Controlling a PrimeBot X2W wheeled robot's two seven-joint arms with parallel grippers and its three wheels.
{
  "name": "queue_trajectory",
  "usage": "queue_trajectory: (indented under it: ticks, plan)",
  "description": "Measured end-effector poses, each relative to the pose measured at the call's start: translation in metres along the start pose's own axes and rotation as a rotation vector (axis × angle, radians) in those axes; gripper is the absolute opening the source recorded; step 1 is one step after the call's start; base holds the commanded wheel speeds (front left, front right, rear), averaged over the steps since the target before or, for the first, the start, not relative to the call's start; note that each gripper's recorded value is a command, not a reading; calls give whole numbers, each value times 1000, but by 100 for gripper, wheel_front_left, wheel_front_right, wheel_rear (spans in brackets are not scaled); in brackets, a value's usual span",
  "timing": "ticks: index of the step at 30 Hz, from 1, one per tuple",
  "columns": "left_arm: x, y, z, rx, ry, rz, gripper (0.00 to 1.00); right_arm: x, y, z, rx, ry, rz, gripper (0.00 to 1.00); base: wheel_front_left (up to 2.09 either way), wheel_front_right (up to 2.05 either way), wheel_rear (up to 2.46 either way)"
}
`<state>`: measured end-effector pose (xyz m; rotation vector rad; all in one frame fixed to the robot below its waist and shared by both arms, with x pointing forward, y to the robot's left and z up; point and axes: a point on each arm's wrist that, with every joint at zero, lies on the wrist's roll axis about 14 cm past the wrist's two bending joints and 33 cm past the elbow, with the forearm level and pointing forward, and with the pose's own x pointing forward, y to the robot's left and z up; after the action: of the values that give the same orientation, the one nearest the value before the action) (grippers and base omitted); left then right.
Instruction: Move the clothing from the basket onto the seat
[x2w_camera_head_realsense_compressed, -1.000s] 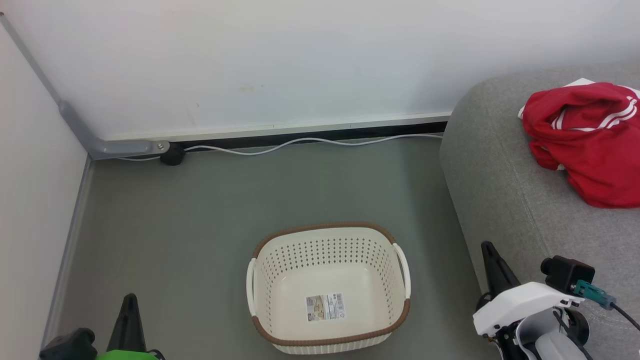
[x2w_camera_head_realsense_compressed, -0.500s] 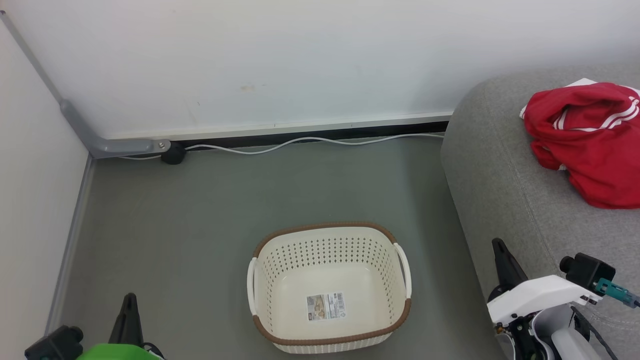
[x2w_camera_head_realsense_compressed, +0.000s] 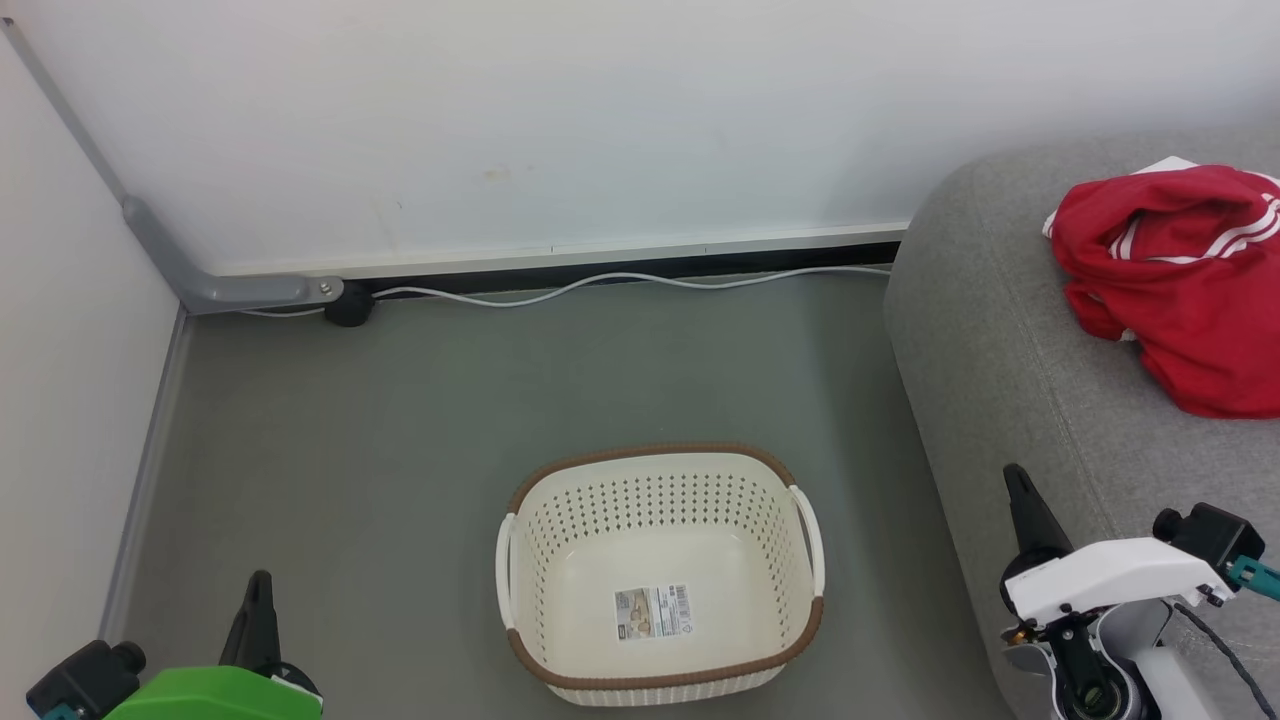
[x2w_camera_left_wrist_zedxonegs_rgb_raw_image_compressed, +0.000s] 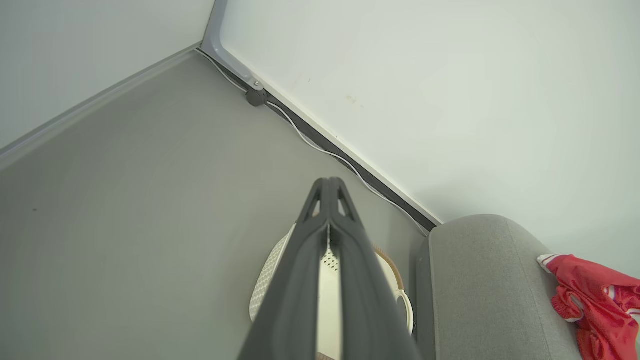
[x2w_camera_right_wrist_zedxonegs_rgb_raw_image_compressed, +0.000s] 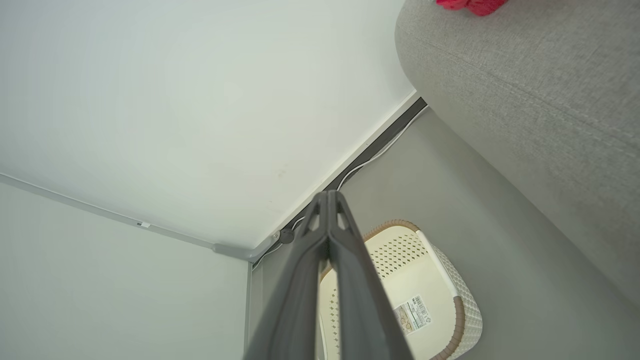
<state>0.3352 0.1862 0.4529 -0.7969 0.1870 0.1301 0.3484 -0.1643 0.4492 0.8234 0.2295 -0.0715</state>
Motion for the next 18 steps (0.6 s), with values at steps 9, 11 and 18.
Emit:
queue_trajectory:
  ticks: [9, 11, 18]
  plan:
    - [3, 0, -1, -117, 17, -2, 0, 2, -3, 7, 120, -8, -3, 0, 0, 0, 0]
    - [5, -3, 1, -150, 16, -12, 0, 3, -3, 8, 146, -7, -1, 0, 0, 0, 0]
    - [9, -3, 3, -233, 21, -15, 0, 6, -2, 15, 239, -17, 7, 0, 0, 0, 0]
